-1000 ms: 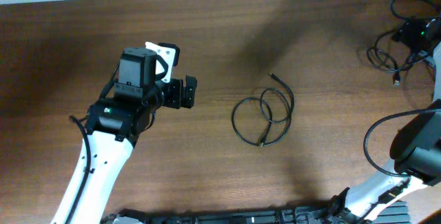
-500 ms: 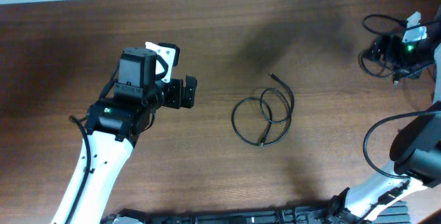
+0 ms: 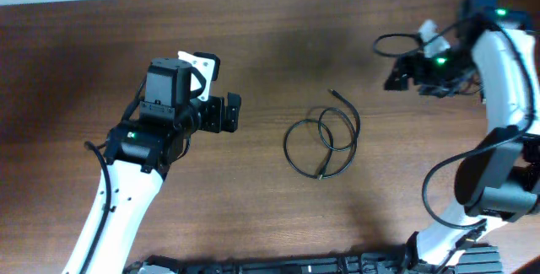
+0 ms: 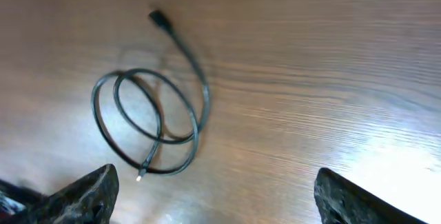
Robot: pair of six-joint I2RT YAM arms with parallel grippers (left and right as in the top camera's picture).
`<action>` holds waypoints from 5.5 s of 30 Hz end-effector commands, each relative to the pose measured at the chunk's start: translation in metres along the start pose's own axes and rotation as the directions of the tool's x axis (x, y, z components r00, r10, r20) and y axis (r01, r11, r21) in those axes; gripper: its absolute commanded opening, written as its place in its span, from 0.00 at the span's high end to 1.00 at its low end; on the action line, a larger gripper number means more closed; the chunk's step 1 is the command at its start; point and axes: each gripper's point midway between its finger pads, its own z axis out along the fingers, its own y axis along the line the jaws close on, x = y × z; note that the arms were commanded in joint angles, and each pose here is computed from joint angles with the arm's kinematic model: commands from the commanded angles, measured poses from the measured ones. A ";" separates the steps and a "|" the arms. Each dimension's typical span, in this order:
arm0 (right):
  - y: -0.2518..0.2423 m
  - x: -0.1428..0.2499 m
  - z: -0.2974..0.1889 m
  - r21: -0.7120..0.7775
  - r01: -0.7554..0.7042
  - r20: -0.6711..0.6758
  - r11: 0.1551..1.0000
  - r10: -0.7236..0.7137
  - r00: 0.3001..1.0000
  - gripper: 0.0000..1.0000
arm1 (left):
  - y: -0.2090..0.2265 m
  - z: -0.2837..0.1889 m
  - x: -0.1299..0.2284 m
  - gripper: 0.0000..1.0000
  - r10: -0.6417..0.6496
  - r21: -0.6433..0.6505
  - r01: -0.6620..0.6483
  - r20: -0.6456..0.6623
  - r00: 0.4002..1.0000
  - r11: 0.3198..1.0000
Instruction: Untangle cables
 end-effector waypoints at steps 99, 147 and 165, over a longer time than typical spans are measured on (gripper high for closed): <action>-0.073 -0.199 -0.086 0.289 -0.124 0.889 0.949 -0.219 0.403 0.96 | 0.001 -0.006 -0.005 0.01 -0.012 -0.007 0.013 0.022 1.000 1.000; 0.271 0.109 -0.088 -0.194 0.731 0.555 0.654 -0.542 0.631 0.01 | 0.001 -0.006 -0.005 0.01 -0.013 -0.007 0.013 0.022 1.000 1.000; 0.215 0.191 -0.067 -0.241 0.561 0.220 0.792 -0.518 0.826 0.01 | 0.001 -0.006 -0.005 0.01 -0.013 -0.007 0.013 0.022 1.000 1.000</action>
